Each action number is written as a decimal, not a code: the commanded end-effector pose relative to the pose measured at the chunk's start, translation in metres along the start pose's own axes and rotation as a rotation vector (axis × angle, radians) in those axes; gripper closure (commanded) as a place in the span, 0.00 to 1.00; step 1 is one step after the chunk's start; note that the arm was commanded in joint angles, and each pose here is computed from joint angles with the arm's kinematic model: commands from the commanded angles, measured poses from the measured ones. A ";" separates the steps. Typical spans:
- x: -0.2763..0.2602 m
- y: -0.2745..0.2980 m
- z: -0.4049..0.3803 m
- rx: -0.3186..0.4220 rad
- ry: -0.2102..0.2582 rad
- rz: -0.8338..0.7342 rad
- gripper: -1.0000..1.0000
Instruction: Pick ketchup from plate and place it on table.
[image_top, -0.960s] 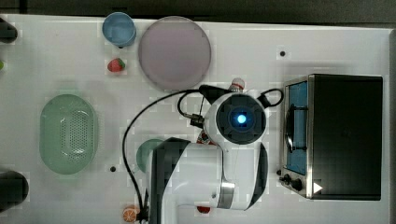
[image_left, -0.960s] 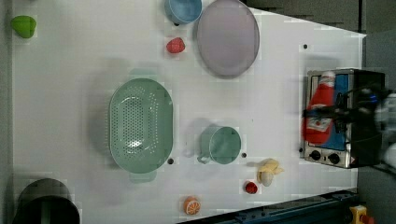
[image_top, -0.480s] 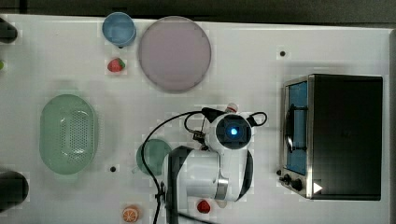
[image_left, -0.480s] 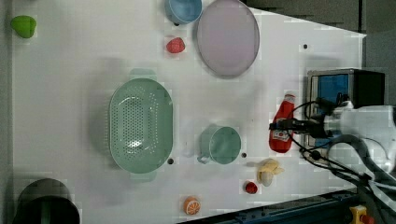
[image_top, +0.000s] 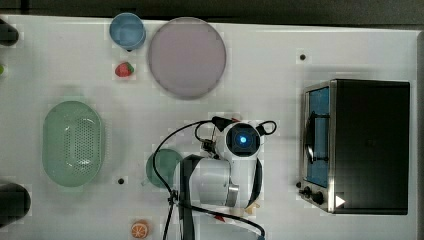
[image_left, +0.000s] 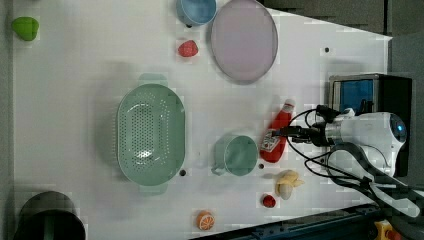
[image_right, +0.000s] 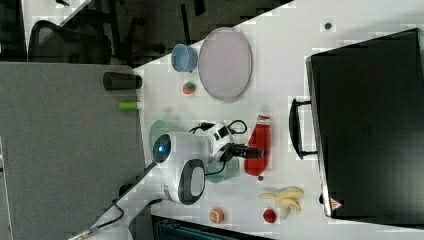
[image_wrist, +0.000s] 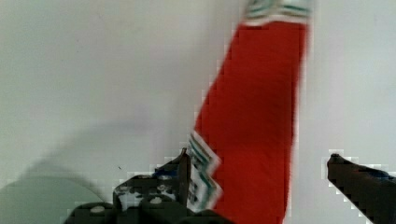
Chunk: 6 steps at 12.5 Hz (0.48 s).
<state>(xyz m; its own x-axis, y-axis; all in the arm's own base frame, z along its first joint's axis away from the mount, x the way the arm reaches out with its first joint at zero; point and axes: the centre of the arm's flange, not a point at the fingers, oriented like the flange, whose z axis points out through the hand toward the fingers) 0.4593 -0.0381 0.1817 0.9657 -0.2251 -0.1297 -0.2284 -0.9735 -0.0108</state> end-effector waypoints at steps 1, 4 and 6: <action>0.019 -0.005 -0.071 0.025 0.150 0.149 0.00; 0.016 -0.012 -0.155 0.049 0.231 0.282 0.00; 0.007 -0.017 -0.218 0.067 0.264 0.404 0.00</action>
<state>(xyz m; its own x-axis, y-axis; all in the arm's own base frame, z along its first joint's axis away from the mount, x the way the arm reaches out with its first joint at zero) 0.4814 -0.0358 0.3491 0.8757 -0.4806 0.0465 -0.4802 -0.8769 -0.0196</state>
